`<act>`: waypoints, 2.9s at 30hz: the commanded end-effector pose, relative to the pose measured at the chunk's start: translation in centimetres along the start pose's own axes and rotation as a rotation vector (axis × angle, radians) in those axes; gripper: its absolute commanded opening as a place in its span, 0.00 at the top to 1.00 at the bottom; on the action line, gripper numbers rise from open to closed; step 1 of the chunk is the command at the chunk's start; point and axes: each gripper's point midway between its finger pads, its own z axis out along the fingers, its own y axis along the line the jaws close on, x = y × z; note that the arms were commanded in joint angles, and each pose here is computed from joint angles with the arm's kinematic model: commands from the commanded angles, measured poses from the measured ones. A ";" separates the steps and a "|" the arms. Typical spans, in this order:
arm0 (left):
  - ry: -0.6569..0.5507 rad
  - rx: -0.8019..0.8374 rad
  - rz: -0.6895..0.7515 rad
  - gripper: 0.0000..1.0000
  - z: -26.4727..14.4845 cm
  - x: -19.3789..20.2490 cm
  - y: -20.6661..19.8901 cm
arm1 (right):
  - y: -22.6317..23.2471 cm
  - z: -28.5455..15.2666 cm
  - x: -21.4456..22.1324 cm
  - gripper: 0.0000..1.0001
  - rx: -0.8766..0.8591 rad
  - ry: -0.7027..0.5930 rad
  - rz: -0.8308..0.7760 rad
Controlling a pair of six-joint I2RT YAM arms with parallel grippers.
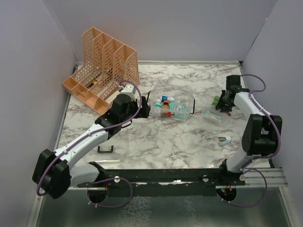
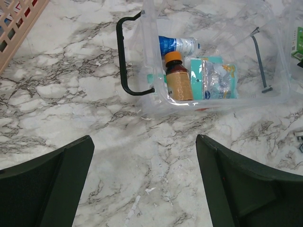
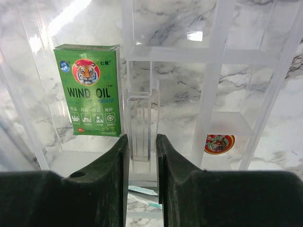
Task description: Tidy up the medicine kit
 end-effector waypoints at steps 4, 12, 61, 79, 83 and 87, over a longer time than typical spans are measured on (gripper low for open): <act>-0.034 -0.034 0.015 0.07 -0.1 -2.0 0.0 | 0.4 -5.0 -4.1 0.99 -0.022 -0.132 -0.045; -0.037 -0.054 -0.018 0.03 -0.2 -3.5 0.0 | 2.1 -9.2 -6.0 0.99 -0.140 -0.208 -0.178; 0.116 -0.080 -0.225 0.06 0.7 -8.9 2.4 | 24.1 -14.3 1.8 0.99 -0.763 -0.100 -1.470; 0.263 0.031 -0.355 0.13 3.8 -7.0 1.2 | 27.5 -9.8 0.1 0.99 -0.564 -0.137 -1.730; 0.287 0.036 -0.360 0.17 4.5 -6.6 1.3 | 27.0 -9.0 1.1 0.99 -0.581 -0.095 -1.758; 0.305 0.054 -0.369 0.19 5.3 -6.2 1.1 | 26.2 -8.8 2.0 0.99 -0.592 -0.054 -1.766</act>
